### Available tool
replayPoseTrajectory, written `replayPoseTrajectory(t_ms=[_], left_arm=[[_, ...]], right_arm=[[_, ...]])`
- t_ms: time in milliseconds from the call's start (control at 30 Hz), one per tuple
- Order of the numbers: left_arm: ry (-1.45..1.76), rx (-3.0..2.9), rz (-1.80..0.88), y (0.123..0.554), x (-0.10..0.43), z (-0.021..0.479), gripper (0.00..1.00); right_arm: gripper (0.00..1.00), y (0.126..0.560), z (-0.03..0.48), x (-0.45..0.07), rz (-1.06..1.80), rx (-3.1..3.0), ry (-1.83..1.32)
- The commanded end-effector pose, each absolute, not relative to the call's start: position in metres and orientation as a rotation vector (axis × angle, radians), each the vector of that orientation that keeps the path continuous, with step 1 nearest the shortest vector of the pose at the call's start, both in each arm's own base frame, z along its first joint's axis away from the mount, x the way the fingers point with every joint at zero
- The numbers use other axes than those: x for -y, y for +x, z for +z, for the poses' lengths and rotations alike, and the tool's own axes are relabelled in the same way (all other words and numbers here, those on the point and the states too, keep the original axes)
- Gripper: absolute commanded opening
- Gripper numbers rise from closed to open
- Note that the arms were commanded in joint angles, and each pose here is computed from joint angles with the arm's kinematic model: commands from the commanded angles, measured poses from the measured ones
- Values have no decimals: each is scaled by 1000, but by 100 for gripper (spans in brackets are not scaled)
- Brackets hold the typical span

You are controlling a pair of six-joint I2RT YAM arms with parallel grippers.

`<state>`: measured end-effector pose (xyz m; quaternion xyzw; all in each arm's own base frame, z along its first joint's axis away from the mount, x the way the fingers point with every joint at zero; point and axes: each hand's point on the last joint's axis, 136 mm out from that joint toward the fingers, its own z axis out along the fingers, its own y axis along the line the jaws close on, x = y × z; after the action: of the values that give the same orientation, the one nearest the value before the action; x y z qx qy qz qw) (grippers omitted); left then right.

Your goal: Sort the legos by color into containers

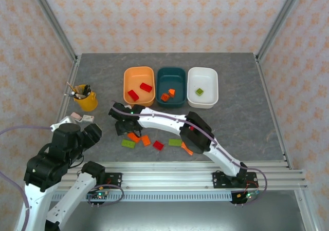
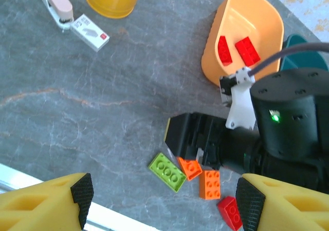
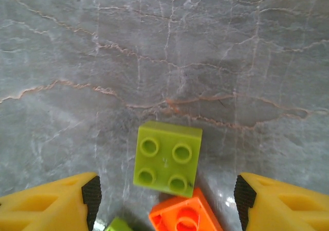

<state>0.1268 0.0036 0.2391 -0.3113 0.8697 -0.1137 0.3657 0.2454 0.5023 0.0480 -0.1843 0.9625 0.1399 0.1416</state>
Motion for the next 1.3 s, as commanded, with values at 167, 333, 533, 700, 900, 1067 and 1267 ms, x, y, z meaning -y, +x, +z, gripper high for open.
replayPoseTrajectory(t_ms=[167,333,533,700,900,1067,1267], left_arm=[[-808,-2316,-323,107,1,223,77],[-803,-2318,-332,107,2,224,76],[-798,-2317,-358,109,6,222,76],[-791,-2332,-386,110,11,217,76],[-823,-2332,-457,114,20,211,76],[-826,-2340,-645,140,51,210,76],[-780,-2329,-825,191,89,221,76]], right_arm=[[60,257,27,-505,277,-2791,-490],[48,258,20,-497,220,-2806,-459],[36,257,14,-489,167,-2817,-453],[31,262,33,-489,178,-2781,-448],[29,278,89,-478,274,-2693,-370],[29,303,141,-436,314,-2631,-238],[29,351,185,-337,270,-2583,-8]])
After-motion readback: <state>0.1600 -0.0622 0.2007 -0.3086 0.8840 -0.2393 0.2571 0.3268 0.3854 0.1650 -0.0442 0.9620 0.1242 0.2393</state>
